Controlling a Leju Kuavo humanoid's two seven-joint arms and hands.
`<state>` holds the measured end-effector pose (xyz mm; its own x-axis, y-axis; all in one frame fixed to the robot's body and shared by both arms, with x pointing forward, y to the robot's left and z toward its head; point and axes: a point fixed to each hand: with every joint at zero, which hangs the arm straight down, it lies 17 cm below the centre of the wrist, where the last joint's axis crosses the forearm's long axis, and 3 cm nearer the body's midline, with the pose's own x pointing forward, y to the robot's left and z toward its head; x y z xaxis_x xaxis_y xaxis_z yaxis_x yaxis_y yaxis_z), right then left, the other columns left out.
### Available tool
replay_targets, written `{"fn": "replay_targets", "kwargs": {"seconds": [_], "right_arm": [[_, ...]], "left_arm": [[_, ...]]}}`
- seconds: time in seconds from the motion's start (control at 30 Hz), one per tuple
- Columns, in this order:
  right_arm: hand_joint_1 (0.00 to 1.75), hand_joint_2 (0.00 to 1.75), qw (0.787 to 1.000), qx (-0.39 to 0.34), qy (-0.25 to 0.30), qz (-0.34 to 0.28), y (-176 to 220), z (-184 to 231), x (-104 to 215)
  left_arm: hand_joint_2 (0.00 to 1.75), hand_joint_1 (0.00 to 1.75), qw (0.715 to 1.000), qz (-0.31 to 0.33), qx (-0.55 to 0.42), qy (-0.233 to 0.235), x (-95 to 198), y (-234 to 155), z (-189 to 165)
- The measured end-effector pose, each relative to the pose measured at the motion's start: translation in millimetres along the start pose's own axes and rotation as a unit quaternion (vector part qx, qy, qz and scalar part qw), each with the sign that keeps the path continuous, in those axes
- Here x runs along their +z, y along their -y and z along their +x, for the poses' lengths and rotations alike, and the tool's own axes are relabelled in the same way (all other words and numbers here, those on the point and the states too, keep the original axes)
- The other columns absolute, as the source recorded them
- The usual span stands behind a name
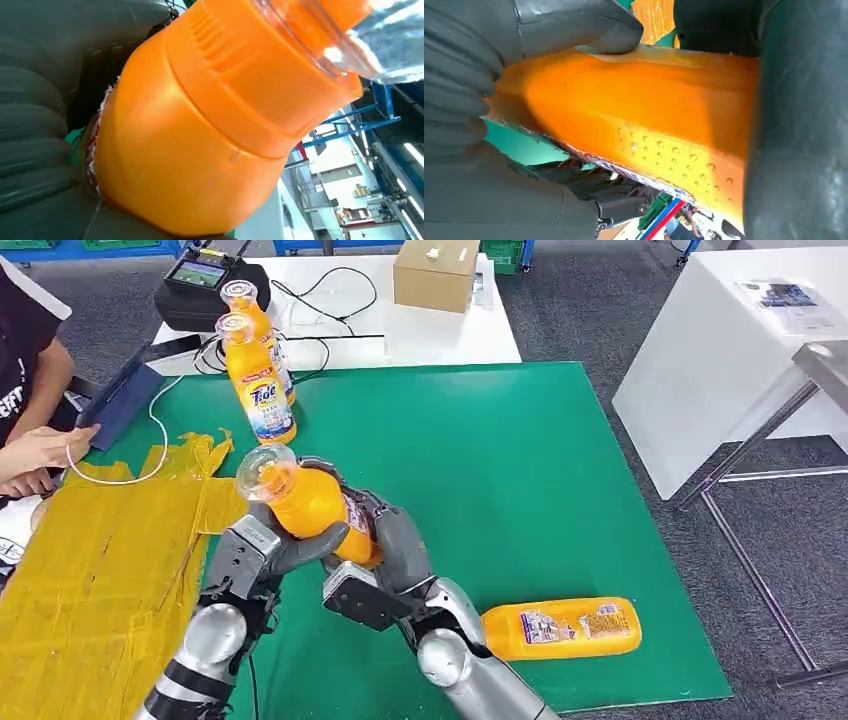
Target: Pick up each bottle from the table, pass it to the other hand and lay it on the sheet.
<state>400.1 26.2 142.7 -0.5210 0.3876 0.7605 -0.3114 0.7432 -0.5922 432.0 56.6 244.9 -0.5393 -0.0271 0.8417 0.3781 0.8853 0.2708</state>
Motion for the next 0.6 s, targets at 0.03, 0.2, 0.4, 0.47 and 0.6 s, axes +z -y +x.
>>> {"fn": "replay_targets", "kwargs": {"seconds": [0.03,0.2,0.4,0.47,0.6], "right_arm": [[0.61,1.75,1.000,0.000,0.000,-0.002,1,0,0],[0.00,1.75,1.000,-0.003,0.002,-0.021,9,-1,2],[0.00,1.75,0.998,-0.021,0.000,-0.061,31,-4,10],[0.00,1.75,0.995,-0.022,0.003,-0.096,57,-5,17],[0.00,1.75,0.987,-0.013,0.009,-0.162,110,-5,38]], "left_arm": [[1.75,1.75,1.000,0.001,-0.001,0.000,0,0,0],[1.75,1.75,1.000,0.013,-0.013,0.002,-1,-5,0],[1.75,1.75,0.999,0.033,-0.028,-0.001,0,-15,-2],[1.75,1.75,0.996,0.063,-0.063,-0.007,5,-37,-6],[1.75,1.75,0.966,0.127,-0.225,-0.016,16,-98,-10]]}}
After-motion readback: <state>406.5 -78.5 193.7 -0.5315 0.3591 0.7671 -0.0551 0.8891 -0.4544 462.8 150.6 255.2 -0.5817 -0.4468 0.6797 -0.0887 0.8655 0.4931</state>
